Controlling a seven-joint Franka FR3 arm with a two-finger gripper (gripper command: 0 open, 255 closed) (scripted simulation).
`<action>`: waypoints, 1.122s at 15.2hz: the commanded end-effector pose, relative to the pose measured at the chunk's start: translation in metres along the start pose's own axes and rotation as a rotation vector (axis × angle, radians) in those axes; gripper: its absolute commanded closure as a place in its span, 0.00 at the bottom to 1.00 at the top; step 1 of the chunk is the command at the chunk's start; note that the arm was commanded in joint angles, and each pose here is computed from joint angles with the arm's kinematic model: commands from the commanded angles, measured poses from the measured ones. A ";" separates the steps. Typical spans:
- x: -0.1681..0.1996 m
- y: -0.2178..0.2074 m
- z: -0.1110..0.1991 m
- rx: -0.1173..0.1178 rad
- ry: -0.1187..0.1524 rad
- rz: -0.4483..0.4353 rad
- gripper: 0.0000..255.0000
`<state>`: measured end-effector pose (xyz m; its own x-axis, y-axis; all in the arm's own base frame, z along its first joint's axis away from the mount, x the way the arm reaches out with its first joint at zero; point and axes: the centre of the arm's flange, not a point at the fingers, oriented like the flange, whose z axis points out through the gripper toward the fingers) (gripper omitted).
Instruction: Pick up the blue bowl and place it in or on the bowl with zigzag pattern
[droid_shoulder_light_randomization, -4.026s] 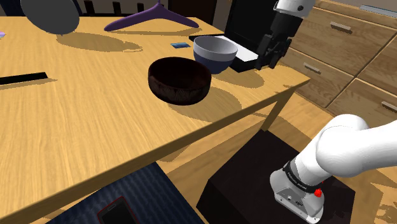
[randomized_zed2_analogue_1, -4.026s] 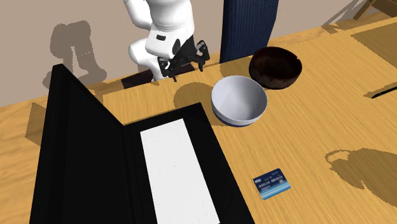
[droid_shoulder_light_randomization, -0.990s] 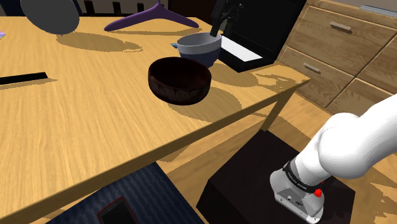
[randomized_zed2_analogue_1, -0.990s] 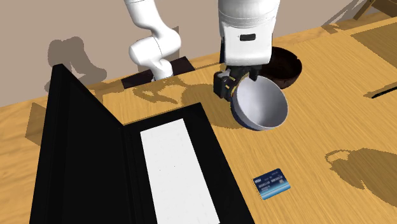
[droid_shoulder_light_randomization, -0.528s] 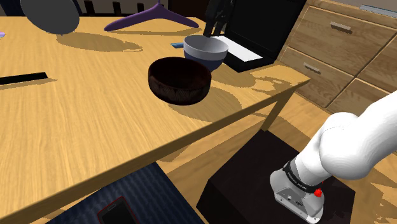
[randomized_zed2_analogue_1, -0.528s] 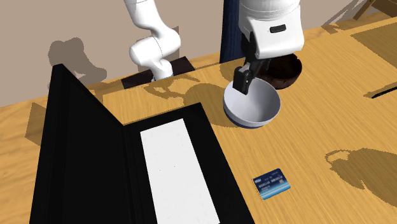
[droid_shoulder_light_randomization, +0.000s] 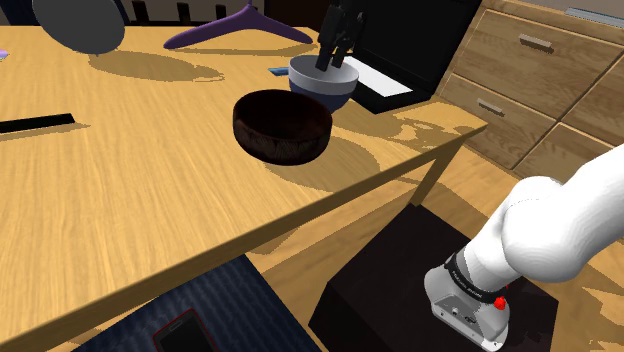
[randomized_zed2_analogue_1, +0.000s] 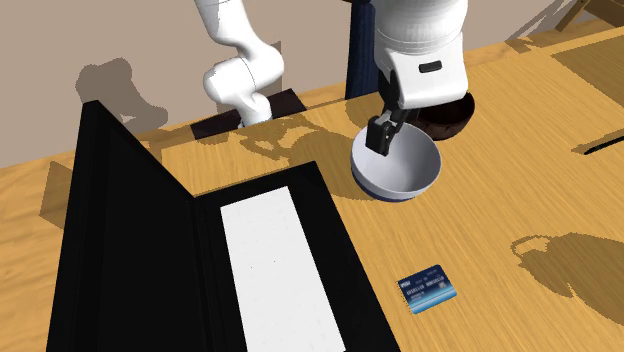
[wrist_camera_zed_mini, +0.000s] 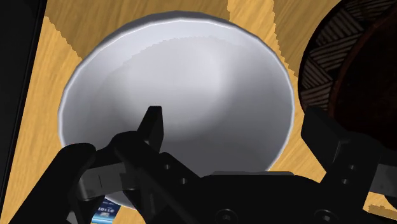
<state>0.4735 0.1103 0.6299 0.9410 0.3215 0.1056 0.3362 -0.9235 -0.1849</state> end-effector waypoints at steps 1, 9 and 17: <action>0.000 0.000 0.000 0.000 0.000 0.000 0.00; 0.000 0.000 0.000 0.000 0.000 0.000 1.00; 0.012 0.033 -0.005 -0.034 -0.028 -0.001 0.00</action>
<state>0.4879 0.0932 0.6318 0.9415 0.3255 0.0875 0.3358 -0.9278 -0.1622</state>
